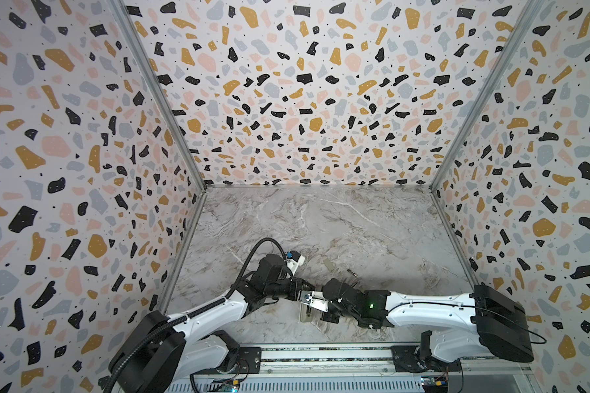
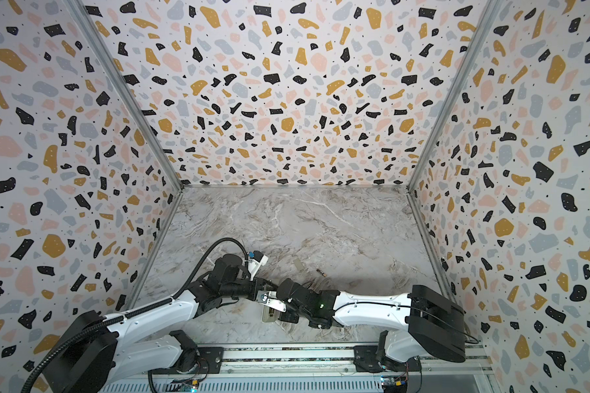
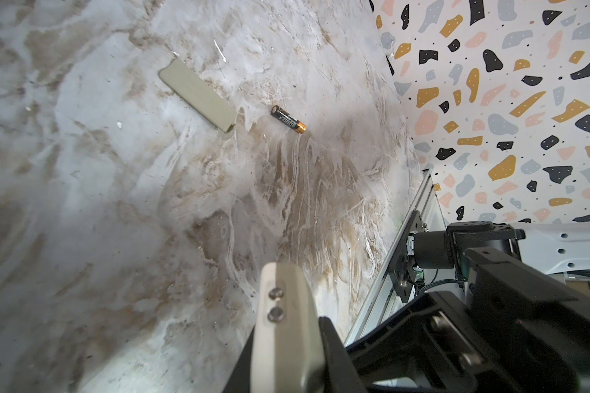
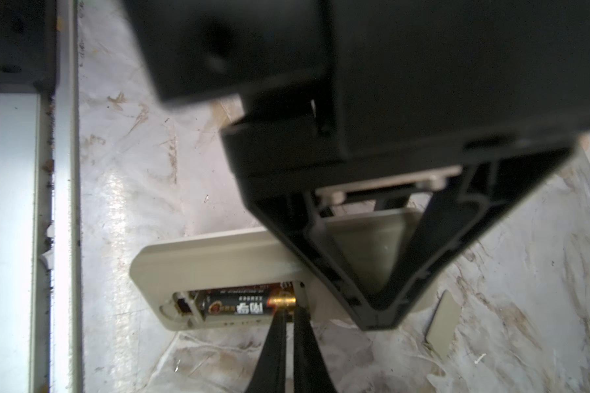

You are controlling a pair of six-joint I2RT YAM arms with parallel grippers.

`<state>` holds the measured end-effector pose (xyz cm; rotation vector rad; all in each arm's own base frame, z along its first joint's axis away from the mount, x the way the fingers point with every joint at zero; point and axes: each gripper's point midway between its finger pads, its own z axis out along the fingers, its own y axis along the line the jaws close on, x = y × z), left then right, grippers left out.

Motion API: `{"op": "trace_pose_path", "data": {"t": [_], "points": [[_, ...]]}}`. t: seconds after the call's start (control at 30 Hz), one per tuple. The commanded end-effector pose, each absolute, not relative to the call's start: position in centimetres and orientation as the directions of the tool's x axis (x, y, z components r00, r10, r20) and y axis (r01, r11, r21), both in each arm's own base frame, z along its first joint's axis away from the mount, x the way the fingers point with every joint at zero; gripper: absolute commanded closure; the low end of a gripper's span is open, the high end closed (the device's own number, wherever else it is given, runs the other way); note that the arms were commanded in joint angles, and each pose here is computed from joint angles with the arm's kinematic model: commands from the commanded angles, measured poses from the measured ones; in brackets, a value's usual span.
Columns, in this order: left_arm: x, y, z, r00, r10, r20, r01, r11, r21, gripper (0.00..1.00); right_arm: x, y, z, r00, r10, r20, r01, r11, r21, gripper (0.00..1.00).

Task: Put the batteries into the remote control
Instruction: 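Press the battery down into the compartment with the right gripper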

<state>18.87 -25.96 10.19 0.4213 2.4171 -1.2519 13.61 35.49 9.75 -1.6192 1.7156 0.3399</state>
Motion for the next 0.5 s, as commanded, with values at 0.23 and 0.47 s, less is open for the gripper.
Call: {"op": "trace_pose_path", "data": {"t": [0.23,0.47], "points": [[19.40,-28.10,15.58,-0.811,0.047,-0.584,0.552,0.393,-0.735,1.00,12.37,35.52,8.21,0.046,-0.774,-0.631,-0.958,0.144,-0.247,0.91],[19.45,-28.07,15.56,-0.810,0.044,-0.584,0.551,0.397,-0.734,1.00,12.88,35.54,8.48,-0.009,-0.754,-0.657,-0.943,0.225,-0.246,0.88]]}}
